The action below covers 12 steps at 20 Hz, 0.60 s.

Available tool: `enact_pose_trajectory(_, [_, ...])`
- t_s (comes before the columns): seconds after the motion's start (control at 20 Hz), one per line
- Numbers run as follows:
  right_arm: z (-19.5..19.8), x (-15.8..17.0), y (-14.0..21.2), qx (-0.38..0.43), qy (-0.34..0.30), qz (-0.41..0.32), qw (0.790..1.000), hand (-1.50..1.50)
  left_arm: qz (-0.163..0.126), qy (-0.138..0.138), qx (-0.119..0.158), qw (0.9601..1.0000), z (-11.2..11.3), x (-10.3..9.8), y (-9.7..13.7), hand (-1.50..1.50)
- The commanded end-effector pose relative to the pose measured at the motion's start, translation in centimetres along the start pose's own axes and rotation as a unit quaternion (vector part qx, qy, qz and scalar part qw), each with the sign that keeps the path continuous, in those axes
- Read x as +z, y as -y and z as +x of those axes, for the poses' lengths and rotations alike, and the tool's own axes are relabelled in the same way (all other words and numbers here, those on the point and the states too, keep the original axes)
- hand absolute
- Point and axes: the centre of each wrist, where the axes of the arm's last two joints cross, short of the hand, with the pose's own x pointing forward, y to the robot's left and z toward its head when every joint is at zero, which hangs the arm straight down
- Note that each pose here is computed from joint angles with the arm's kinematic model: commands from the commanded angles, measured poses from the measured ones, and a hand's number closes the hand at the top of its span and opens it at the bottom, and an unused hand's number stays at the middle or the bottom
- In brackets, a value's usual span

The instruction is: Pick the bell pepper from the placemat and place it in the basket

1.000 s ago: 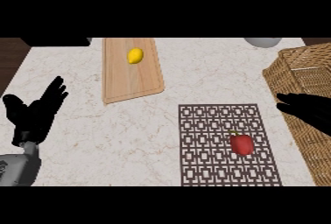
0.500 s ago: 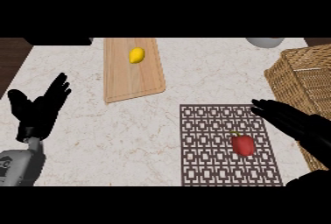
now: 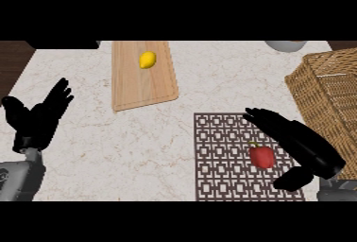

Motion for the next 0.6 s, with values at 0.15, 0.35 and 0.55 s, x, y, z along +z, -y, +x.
enact_pose_trajectory(0.15, [-2.3,-1.2,-3.9,0.036,-0.028,0.045,0.998,-1.50,-0.007,0.000,0.001,1.0000,-1.8,0.6,1.4,0.00])
enact_pose_trajectory(0.35, [-4.6,-0.4,-1.2,0.037,-0.033,0.047,0.998,-1.50,0.003,0.001,0.004,1.0000,0.5,-0.3,0.8,0.00])
enact_pose_trajectory(0.55, [-4.9,0.3,-1.6,0.029,-0.024,0.044,0.998,-1.50,-0.003,0.003,-0.001,1.0000,0.6,1.1,0.3,0.00])
